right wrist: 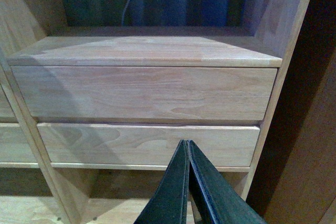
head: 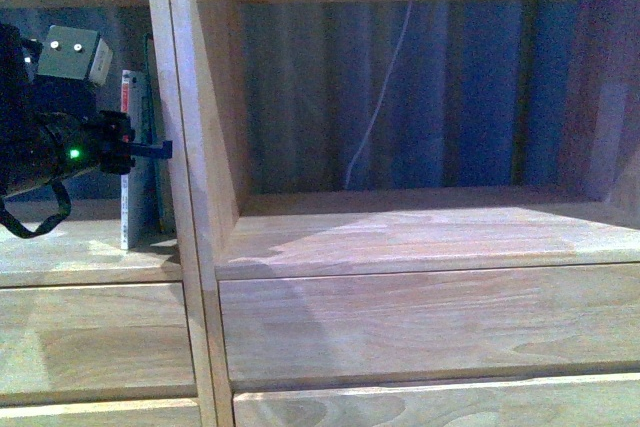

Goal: Organize books on shelf

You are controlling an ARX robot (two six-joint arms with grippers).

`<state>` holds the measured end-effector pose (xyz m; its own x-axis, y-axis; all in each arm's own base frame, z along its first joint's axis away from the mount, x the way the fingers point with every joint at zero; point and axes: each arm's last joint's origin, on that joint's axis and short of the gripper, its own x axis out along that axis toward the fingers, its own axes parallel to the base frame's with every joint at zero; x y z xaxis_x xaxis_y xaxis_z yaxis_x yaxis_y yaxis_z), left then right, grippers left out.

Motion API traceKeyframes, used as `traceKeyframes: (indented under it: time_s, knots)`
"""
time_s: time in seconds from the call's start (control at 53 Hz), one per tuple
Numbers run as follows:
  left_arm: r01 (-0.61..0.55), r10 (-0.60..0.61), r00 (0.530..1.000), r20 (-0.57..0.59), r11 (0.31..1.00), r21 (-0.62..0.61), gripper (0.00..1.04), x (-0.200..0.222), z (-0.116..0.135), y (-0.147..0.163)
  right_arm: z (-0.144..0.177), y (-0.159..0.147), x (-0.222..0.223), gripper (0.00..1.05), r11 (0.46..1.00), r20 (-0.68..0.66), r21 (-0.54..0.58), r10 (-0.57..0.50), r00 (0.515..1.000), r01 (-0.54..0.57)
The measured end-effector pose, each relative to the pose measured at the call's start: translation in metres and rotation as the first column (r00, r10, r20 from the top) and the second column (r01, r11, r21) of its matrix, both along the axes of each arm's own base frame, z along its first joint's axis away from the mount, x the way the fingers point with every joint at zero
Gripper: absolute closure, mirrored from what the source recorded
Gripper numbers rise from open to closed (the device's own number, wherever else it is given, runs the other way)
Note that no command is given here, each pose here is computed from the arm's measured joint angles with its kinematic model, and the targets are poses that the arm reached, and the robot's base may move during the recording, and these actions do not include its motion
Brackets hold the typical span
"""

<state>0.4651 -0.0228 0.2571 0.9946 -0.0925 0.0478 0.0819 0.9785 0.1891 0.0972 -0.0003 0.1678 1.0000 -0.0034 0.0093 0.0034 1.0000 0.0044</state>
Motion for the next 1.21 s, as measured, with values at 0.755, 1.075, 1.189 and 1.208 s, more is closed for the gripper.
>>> traceKeyframes:
  time_s: [0.755,1.075,1.189,1.208]
  knots:
    - [-0.003,0.004,0.999,-0.035,1.0,0.007,0.25,0.002,0.008,0.009,0.0,0.0,0.0,1.02,1.0,0.0,0.0,0.0,1.0,0.0]
    - [-0.01,0.011,1.0,0.008,0.999,-0.033,0.07,-0.05,0.022,0.009,0.0,0.0,0.0,1.02,1.0,0.0,0.0,0.0,1.0,0.0]
    - [-0.018,0.021,0.997,0.07,0.999,-0.044,0.07,-0.095,0.034,0.012,0.0,0.0,0.0,1.02,1.0,0.0,0.0,0.0,1.0,0.0]
    - [-0.019,0.022,0.996,0.086,0.999,-0.045,0.07,-0.103,0.036,0.013,0.0,0.0,0.0,1.02,1.0,0.0,0.0,0.0,1.0,0.0]
